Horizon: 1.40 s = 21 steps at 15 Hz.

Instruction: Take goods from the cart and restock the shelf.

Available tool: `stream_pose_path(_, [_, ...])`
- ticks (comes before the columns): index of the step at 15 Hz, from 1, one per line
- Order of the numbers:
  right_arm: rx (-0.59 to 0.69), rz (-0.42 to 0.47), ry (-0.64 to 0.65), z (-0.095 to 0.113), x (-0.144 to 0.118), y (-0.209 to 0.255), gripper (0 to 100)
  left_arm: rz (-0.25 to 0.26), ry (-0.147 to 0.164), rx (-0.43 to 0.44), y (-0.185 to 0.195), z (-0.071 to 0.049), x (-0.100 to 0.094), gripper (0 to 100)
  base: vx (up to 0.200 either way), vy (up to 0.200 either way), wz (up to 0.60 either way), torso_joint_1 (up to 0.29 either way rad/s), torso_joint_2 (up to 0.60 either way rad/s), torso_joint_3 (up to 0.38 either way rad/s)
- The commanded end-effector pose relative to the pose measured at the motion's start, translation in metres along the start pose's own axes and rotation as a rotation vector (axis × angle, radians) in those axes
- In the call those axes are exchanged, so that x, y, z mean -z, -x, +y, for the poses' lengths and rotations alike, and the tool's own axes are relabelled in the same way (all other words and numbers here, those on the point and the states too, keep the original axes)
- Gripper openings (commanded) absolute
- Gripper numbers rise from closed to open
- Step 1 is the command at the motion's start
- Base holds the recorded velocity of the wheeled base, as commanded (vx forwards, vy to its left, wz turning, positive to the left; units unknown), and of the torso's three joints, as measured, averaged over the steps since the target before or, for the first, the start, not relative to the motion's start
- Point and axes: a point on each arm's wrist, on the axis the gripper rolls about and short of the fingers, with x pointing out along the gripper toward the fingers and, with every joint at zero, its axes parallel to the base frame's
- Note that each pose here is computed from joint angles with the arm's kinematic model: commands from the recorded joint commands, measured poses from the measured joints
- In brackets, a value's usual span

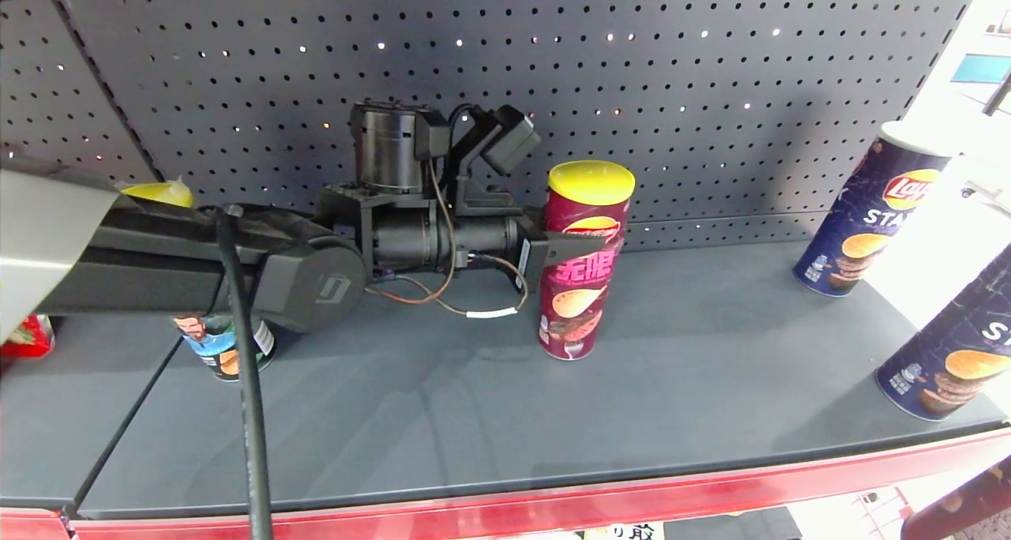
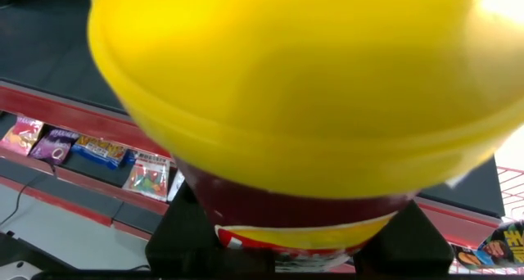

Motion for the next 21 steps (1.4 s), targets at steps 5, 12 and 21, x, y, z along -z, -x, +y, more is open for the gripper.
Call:
stream_pose_path(5, [-0.004,0.001,-0.003,0.0,0.0,0.0,0,0.016,0.007,0.007,0.037,-0.037,-0.007,0,0.0,0.0,0.0,0.0,0.0,0.0])
stream_pose_path(12, [-0.004,-0.001,-0.003,0.0,0.0,0.0,0,0.043,0.006,0.011,0.047,-0.077,0.004,0,0.0,0.0,0.0,0.0,0.0,0.0])
stream_pose_path(21, [-0.004,-0.003,-0.003,0.0,0.0,0.0,0,0.058,0.011,0.015,0.057,-0.09,0.012,0,0.0,0.0,0.0,0.0,0.0,0.0])
